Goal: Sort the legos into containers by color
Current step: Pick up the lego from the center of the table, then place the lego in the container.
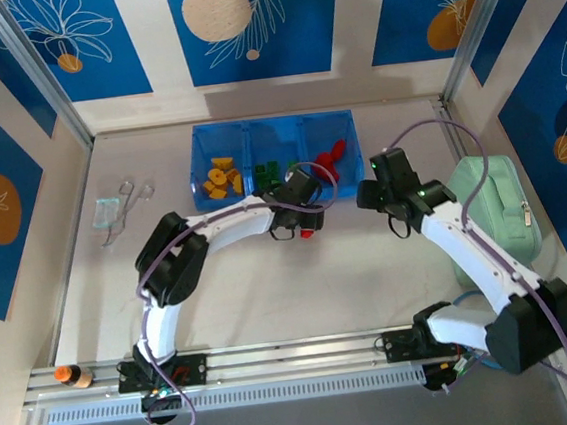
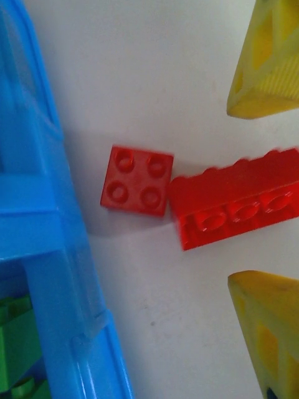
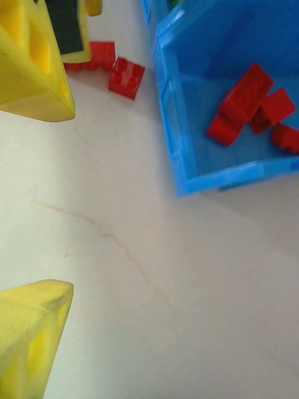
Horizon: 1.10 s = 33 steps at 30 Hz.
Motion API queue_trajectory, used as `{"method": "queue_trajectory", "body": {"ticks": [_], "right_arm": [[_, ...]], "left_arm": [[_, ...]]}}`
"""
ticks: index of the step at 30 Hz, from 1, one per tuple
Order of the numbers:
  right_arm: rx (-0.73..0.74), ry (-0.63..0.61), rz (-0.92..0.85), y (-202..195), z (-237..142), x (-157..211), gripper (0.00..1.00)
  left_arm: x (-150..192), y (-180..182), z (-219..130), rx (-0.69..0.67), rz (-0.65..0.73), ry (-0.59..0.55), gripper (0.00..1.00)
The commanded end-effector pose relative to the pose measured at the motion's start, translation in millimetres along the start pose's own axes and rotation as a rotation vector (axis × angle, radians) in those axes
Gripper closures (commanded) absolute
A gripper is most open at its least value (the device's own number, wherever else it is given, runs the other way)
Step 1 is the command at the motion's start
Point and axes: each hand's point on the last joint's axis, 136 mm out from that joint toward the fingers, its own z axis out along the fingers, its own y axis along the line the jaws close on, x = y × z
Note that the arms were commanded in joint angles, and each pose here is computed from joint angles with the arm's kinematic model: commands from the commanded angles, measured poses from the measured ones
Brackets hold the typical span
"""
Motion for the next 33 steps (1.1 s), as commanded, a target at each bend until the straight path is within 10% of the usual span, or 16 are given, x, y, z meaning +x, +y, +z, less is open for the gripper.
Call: {"method": "queue_trajectory", "body": {"ticks": [1, 13, 24, 33], "right_arm": [[0.004, 0.005, 0.047, -10.3, -1.1, 6.8, 0.32], [-0.026, 0.007, 0.088, -8.5, 2.1, 14.2, 0.34], [-0.047, 0.02, 0.114, -6.8, 1.7, 20.4, 0.35], [-0.077, 0.054, 0.123, -7.5, -2.0, 44.3, 0.35]], "left_arm": [[3.5, 9.7, 14.5, -0.053, 0.043, 0.067, 0.39], [13.2, 2.2, 4.7, -0.051, 0.061, 0.087, 0.79], [-61.4, -46.7, -74.3, 0.11, 0.165, -0.125, 0.82], [-126.4, -61.6, -59.8, 0.17, 0.174, -0.22, 0.8]]}}
